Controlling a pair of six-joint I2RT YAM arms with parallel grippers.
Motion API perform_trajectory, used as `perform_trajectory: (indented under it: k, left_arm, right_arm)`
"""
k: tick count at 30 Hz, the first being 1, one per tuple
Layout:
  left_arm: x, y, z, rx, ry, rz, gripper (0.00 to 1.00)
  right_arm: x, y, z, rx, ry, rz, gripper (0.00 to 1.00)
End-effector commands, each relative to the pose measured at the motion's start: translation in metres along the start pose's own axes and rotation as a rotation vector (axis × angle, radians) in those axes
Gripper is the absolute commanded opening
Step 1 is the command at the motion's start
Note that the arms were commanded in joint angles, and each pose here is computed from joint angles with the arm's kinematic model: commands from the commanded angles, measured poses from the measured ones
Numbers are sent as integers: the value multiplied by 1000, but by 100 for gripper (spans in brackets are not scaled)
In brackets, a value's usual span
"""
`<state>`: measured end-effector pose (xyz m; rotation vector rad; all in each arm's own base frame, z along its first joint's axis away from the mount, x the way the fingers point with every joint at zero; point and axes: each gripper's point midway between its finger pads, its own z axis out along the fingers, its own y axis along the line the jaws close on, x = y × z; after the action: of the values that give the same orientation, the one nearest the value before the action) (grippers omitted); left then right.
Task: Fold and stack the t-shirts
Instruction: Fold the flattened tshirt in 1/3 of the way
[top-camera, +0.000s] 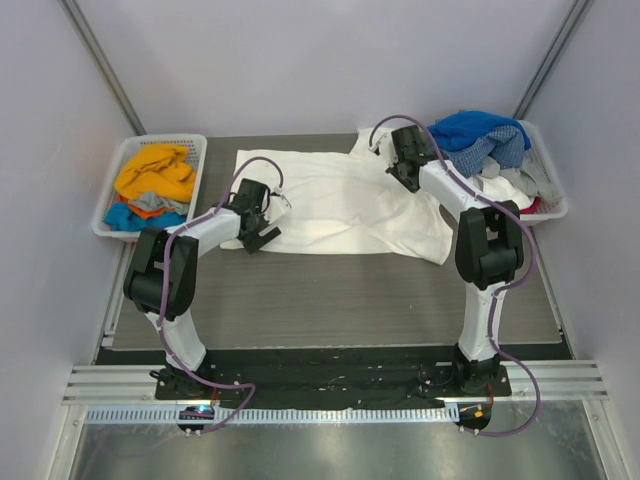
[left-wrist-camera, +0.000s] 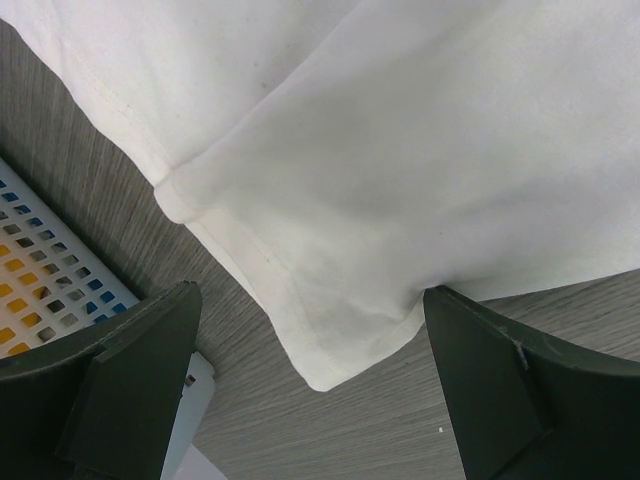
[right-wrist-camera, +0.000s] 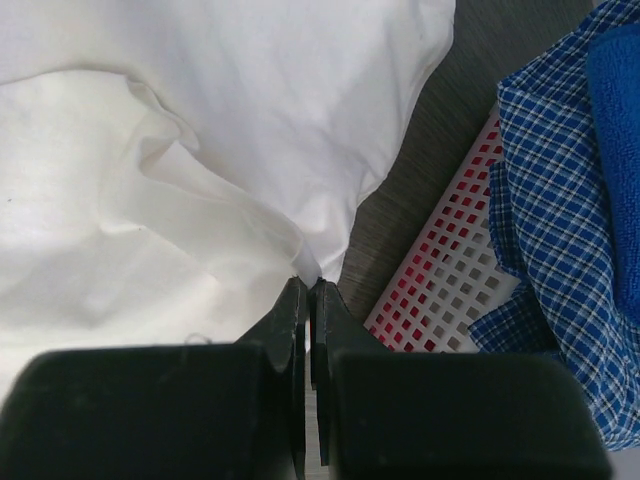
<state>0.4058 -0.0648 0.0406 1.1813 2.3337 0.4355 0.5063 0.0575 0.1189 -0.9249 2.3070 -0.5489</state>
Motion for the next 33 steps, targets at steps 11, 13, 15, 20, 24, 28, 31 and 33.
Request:
perform_trajectory:
  k: [11,13,15,20,24,28,31,33]
  left_arm:
    - [5,-3,12,-6,23,1,100]
    - [4,-3,13,-7,22,-1,100]
    - [6,-3,13,-7,26,-3,100]
    - [6,-3,12,-13,26,-1,100]
    - [6,-2,12,-17,27,0,100]
    - [5,-1,11,-18,26,3,100]
    - [6,-1,10,-22,27,2,100]
    - [6,-2,10,-20,29,3,100]
  right_arm:
    - [-20,-40,5,117,-6,12,1]
    - [-17,-42,9,122,2,16,1]
    - [-16,-42,12,123,6,19,1]
    - [-13,-40,22,128,26,19,1]
    - [-7,-37,35,140,56,11,1]
    - [0,-33,42,144,84,7,18]
    - [7,-26,41,129,90,7,42]
    - [9,-26,38,131,84,17,45]
